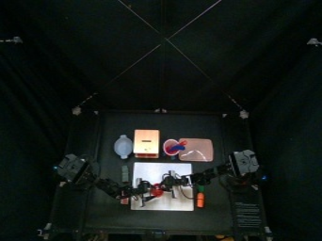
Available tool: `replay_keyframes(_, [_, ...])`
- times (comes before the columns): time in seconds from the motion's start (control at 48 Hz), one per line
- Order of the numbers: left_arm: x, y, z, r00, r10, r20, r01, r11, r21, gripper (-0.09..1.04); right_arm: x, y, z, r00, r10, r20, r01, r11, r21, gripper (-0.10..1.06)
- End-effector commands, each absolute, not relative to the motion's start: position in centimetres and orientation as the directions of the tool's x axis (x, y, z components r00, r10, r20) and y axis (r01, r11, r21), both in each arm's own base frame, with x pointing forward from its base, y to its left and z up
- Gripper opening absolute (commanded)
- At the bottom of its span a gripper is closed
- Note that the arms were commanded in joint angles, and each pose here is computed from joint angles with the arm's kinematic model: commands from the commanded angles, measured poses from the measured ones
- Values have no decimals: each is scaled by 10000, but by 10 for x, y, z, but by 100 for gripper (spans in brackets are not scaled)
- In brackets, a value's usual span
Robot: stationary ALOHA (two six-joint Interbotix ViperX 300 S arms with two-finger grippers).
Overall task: Get the cutter from the drawer then cut the dough then place the extra dough in the bowl
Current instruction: Cut the dough
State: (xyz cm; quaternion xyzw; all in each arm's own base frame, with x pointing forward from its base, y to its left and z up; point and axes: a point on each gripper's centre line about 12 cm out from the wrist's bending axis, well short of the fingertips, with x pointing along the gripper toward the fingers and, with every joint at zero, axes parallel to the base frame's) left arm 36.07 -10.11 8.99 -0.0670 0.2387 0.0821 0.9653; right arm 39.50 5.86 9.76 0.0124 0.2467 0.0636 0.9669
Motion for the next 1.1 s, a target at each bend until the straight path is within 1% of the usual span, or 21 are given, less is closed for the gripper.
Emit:
replay_keyframes(0.021, [365,-90,110,8925,1458,-4268,-2073,9730,-1012,88,400,60,121,8992,1340,-4164,-1173,9909,655,70])
replay_keyframes(0.167, [364,-90,118,8999,1434,-4118,-1900,9790,-742,88,401,61,131,9084,1361,-3954,-1186,9906,686,74])
replay_keyframes(0.271, [361,-89,120,9019,1399,-4086,-1797,9819,-604,88,402,61,133,9090,1362,-3940,-1181,9905,701,76])
replay_keyframes(0.354, [357,-95,125,9098,1162,-3984,-1523,9865,-602,88,403,59,131,8998,1301,-4164,-1082,9912,759,76])
replay_keyframes(0.438, [353,-112,130,9219,616,-3824,-893,9945,-550,87,405,59,132,8868,1228,-4455,-956,9919,832,76])
replay_keyframes(0.5, [347,-117,124,9154,493,-3995,-747,9960,-483,86,408,59,135,8769,1227,-4647,-970,9921,791,76])
replay_keyframes(0.562, [344,-117,117,9063,536,-4192,-785,9960,-422,85,412,60,136,8552,1225,-5035,-1011,9924,696,76])
replay_keyframes(0.604, [343,-116,114,9021,580,-4275,-827,9958,-394,82,414,61,137,8369,1214,-5337,-1033,9926,639,76])
replay_keyframes(0.688, [342,-115,108,8964,626,-4389,-826,9962,-267,72,419,62,140,7972,1180,-5920,-1098,9927,501,76])
replay_keyframes(0.75, [342,-115,105,8945,656,-4423,-826,9964,-193,64,421,62,143,7742,1146,-6225,-1146,9926,402,76])
replay_keyframes(0.812, [343,-114,103,8941,697,-4424,-839,9964,-127,59,424,62,146,7610,1117,-6391,-1189,9924,318,76])
replay_keyframes(0.979, [342,-108,95,8834,895,-4601,-1010,9949,-3,56,430,62,156,7490,1047,-6542,-1306,9914,91,76])
replay_keyframes(1.104, [344,-102,86,8718,1104,-4772,-1191,9928,120,56,431,61,163,7197,929,-6881,-1328,9911,-50,76])
